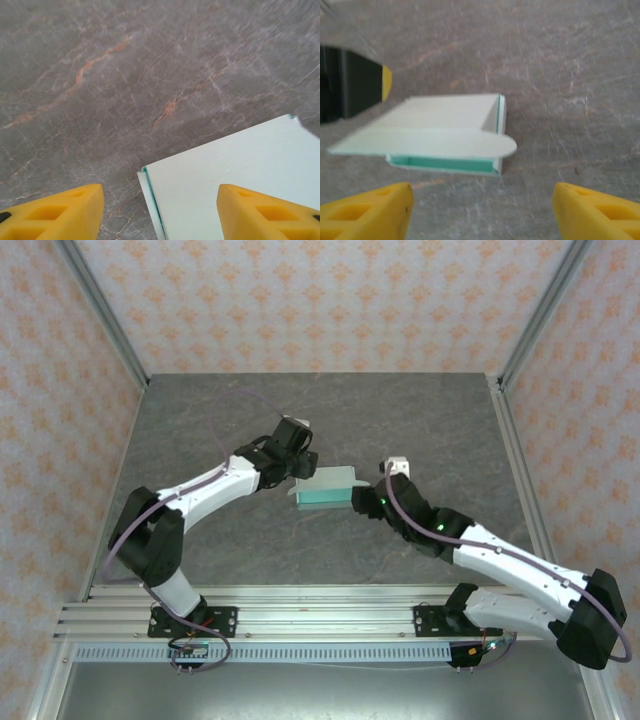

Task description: Fold the paper box

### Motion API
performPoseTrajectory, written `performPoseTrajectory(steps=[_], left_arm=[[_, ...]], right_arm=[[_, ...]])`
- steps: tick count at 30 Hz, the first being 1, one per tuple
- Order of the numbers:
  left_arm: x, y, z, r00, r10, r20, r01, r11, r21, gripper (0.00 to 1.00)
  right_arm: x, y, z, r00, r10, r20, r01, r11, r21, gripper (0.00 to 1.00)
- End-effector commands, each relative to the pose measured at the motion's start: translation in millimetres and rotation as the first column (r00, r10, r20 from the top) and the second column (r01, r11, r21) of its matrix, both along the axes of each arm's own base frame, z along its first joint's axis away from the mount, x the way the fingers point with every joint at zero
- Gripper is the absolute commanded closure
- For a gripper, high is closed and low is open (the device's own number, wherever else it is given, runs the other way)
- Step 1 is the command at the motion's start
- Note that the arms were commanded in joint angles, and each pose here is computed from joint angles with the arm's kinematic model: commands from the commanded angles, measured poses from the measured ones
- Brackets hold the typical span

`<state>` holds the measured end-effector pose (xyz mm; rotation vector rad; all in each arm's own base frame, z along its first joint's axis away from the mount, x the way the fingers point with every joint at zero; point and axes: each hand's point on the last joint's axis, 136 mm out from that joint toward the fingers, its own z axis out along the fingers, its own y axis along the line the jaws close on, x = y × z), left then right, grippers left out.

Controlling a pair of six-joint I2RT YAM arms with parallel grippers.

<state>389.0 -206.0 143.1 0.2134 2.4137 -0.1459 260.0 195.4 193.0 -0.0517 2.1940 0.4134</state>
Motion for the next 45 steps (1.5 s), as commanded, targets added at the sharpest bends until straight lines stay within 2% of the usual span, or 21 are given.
performPoseTrajectory(steps=[1, 4, 8, 12, 16, 20, 22, 30, 43, 45], left_arm=[[-6.6, 14.7, 19.2, 0.998, 0.046, 0.033, -0.046, 0.999, -0.004, 0.38], [-14.8, 19.3, 29.7, 0.997, 0.048, 0.052, -0.047, 0.999, -0.024, 0.36], [-31.1, 28.0, 36.7, 0.998, 0.027, 0.056, -0.024, 0.999, -0.046, 0.23], [-51.6, 29.1, 39.5, 0.998, -0.053, 0.031, 0.056, 0.990, -0.130, 0.11], [-64.8, 21.9, 34.1, 0.995, -0.094, -0.011, 0.089, 0.969, -0.230, 0.08], [-65.9, 14.4, 25.7, 0.996, -0.083, -0.045, 0.066, 0.954, -0.292, 0.08], [-63.2, 17.4, 18.2, 0.997, -0.043, -0.058, 0.024, 0.956, -0.292, 0.16], [-54.8, 11.6, 2.1, 0.996, -0.014, -0.086, -0.014, 0.948, -0.319, 0.24], [-63.7, 3.2, -10.3, 0.991, -0.017, -0.129, -0.026, 0.946, -0.324, 0.25], [-66.3, 0.8, -13.2, 0.990, -0.022, -0.138, -0.025, 0.944, -0.328, 0.28]], right_arm=[[-0.9, -9.0, -4.1, 0.996, -0.035, -0.081, 0.036, 0.999, 0.009, 0.31], [9.9, -2.0, -0.8, 0.994, -0.019, -0.104, 0.024, 0.999, 0.047, 0.34], [23.1, 5.3, 3.3, 0.990, -0.004, -0.144, 0.012, 0.998, 0.055, 0.36], [31.1, 11.8, -1.7, 0.976, 0.014, -0.219, 0.001, 0.998, 0.065, 0.38], [36.5, 17.9, -6.8, 0.965, 0.022, -0.262, -0.004, 0.998, 0.067, 0.38], [43.4, 26.4, -16.0, 0.953, 0.024, -0.301, -0.003, 0.998, 0.070, 0.39], [46.3, 30.7, -21.8, 0.949, 0.023, -0.316, 0.002, 0.997, 0.079, 0.41], [53.2, 34.9, -37.8, 0.939, 0.007, -0.345, 0.012, 0.998, 0.055, 0.44], [47.9, 38.1, -54.0, 0.925, 0.004, -0.379, 0.038, 0.994, 0.105, 0.45], [47.3, 38.6, -54.3, 0.925, 0.004, -0.381, 0.042, 0.993, 0.114, 0.45]])
